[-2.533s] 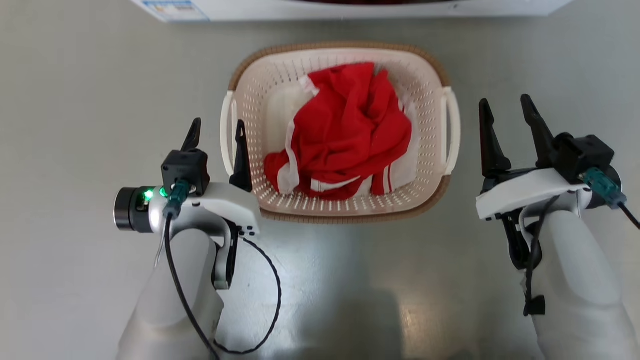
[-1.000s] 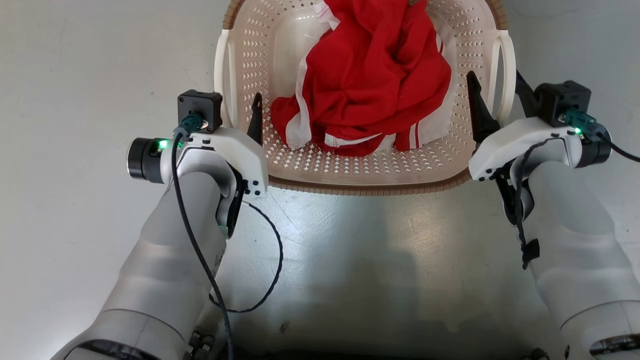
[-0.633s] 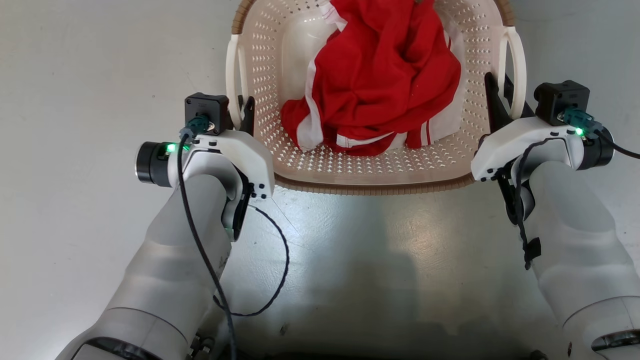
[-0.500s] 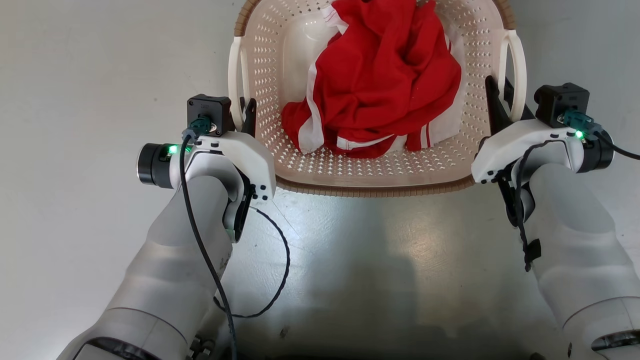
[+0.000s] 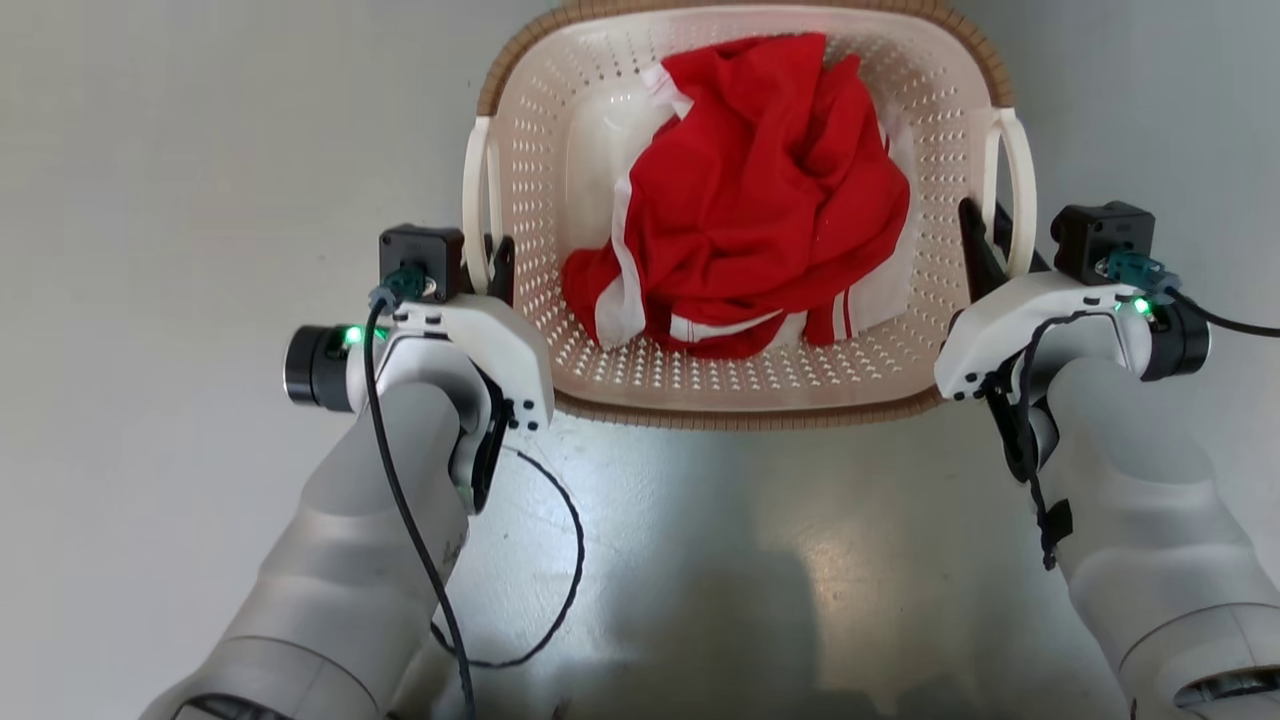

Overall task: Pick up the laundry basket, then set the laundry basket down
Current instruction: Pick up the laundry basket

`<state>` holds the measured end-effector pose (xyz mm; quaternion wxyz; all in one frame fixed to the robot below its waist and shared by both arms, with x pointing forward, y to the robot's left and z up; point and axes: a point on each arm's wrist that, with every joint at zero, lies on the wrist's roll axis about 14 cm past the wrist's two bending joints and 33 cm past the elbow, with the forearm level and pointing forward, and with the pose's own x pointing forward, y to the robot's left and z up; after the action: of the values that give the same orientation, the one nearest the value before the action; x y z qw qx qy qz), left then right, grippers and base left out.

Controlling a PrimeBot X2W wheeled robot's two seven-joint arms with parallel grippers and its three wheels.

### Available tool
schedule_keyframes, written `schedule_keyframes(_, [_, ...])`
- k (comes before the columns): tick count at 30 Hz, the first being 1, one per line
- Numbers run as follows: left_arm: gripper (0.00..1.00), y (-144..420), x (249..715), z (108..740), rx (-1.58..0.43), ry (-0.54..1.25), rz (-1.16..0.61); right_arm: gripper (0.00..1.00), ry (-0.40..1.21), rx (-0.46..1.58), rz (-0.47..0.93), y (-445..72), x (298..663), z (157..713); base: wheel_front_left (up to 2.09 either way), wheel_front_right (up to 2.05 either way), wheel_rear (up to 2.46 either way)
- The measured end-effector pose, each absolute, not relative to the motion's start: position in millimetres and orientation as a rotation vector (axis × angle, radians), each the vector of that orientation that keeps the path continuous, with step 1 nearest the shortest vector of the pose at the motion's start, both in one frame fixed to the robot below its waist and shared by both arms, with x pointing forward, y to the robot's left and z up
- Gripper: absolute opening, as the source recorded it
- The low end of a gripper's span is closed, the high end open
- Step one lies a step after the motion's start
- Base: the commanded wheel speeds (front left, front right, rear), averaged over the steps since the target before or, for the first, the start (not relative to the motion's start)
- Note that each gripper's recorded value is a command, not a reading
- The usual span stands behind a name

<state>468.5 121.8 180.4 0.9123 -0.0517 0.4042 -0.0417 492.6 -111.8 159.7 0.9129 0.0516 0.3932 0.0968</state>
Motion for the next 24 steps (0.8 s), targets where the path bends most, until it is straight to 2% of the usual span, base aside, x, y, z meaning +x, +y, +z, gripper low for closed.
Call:
schedule_keyframes(7, [0.00, 120, 458, 200, -0.123, 0.824, -0.076, 0.00, 0.808, 0.095, 0.202, -114, 483, 183, 0.00, 0.00, 0.00])
schedule_keyframes(24, [0.00, 114, 366, 246, -0.172, 0.896, -0.068, 0.00, 0.927, 0.133, 0.200, -114, 385, 234, 0.00, 0.00, 0.00])
